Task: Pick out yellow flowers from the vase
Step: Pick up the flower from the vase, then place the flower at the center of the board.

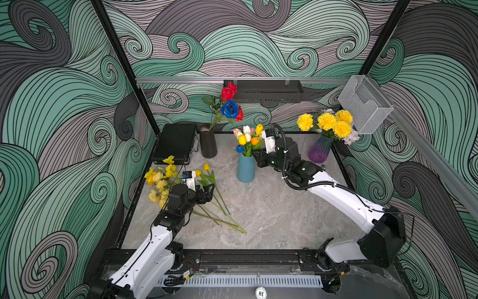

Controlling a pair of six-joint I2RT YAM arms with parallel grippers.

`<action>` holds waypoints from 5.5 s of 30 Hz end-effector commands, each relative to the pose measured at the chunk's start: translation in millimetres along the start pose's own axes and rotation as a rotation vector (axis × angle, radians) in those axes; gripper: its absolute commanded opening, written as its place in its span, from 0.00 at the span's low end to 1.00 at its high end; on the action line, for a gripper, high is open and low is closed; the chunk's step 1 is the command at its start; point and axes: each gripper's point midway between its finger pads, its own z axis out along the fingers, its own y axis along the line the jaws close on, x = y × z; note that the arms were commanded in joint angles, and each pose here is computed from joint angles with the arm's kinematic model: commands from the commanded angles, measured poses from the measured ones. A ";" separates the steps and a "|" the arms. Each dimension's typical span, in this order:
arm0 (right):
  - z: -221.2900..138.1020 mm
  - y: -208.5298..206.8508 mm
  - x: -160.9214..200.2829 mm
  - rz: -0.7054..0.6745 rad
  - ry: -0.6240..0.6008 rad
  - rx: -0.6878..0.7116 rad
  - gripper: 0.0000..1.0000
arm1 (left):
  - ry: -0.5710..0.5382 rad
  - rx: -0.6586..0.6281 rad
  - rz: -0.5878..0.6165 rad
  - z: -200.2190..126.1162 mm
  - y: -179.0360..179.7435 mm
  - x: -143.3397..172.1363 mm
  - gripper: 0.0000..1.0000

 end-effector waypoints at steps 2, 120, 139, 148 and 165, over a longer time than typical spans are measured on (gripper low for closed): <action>6.3 12.6 -9.2 -0.056 0.003 -0.032 0.18 | -0.022 0.012 0.022 -0.3 -2.9 -7.0 0.86; -170.6 71.4 -48.9 -0.206 -0.136 -0.282 0.00 | 0.148 0.748 0.462 -41.5 -239.5 -47.6 0.79; -159.4 72.7 -39.6 -0.205 -0.131 -0.318 0.00 | 0.346 0.834 0.526 -32.2 -263.6 -6.4 0.16; -156.7 69.4 -36.4 -0.210 -0.127 -0.306 0.00 | 0.331 0.798 0.534 -25.9 -263.2 -8.1 0.01; -160.3 1.6 -32.9 -0.210 -0.283 0.034 0.53 | 0.154 0.218 0.349 -16.2 -162.0 -33.9 0.00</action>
